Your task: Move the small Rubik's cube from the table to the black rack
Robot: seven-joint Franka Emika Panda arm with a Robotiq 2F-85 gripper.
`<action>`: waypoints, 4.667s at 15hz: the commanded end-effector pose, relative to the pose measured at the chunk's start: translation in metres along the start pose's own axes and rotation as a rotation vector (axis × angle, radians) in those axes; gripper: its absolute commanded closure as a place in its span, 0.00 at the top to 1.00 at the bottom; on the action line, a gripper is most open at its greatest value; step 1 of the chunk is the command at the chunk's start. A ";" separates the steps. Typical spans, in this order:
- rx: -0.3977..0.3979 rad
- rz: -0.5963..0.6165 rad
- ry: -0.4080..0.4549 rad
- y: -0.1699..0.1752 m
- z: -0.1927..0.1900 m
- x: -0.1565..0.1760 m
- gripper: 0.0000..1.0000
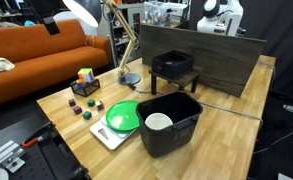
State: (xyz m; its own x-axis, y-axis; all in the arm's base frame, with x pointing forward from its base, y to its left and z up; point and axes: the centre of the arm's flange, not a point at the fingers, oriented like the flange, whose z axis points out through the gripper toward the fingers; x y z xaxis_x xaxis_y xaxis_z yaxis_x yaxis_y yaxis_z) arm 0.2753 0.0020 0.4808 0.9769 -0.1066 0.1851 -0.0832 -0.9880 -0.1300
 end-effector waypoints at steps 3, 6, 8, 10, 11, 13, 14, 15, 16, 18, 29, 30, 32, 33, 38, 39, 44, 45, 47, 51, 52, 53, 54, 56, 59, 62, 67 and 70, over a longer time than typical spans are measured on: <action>-0.006 -0.001 0.002 0.000 0.000 0.001 1.00; -0.032 -0.025 0.001 -0.004 0.002 0.003 1.00; -0.050 -0.047 -0.006 -0.008 0.006 0.006 1.00; -0.051 -0.063 -0.019 -0.013 0.013 0.011 1.00; -0.048 -0.067 -0.029 -0.015 0.017 0.012 1.00; -0.016 -0.077 -0.058 -0.018 0.032 0.017 1.00; -0.006 -0.083 -0.074 -0.019 0.042 0.021 1.00; 0.003 -0.088 -0.089 -0.020 0.049 0.023 1.00; -0.028 -0.066 -0.076 -0.019 0.035 0.011 1.00; -0.029 -0.067 -0.091 -0.020 0.041 0.014 1.00; 0.030 -0.099 -0.070 -0.038 0.050 0.035 1.00; 0.034 -0.111 -0.084 -0.044 0.057 0.039 1.00; 0.032 -0.136 -0.130 -0.054 0.076 0.045 1.00; 0.027 -0.146 -0.155 -0.057 0.086 0.047 1.00; -0.003 -0.179 -0.300 -0.069 0.144 0.061 1.00; -0.007 -0.188 -0.322 -0.070 0.151 0.062 1.00; -0.019 -0.180 -0.342 -0.070 0.158 0.056 1.00; -0.019 -0.181 -0.341 -0.070 0.157 0.056 1.00; -0.019 -0.181 -0.340 -0.070 0.157 0.057 1.00; -0.013 -0.188 -0.340 -0.070 0.158 0.058 1.00; -0.008 -0.189 -0.335 -0.070 0.160 0.061 1.00; -0.015 -0.187 -0.332 -0.068 0.163 0.063 1.00; -0.023 -0.172 -0.329 -0.067 0.167 0.066 1.00; -0.014 -0.160 -0.317 -0.065 0.176 0.070 1.00; 0.004 -0.137 -0.317 -0.065 0.201 0.076 1.00; 0.032 -0.104 -0.336 -0.062 0.232 0.078 1.00; 0.027 -0.074 -0.381 -0.058 0.255 0.066 1.00; 0.026 -0.075 -0.392 -0.059 0.260 0.066 1.00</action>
State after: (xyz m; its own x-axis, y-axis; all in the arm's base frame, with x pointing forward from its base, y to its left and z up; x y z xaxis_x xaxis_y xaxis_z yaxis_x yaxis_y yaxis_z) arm 0.3960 0.0826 0.2472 0.9815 0.0217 -0.1902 -0.0084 -0.9877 -0.1562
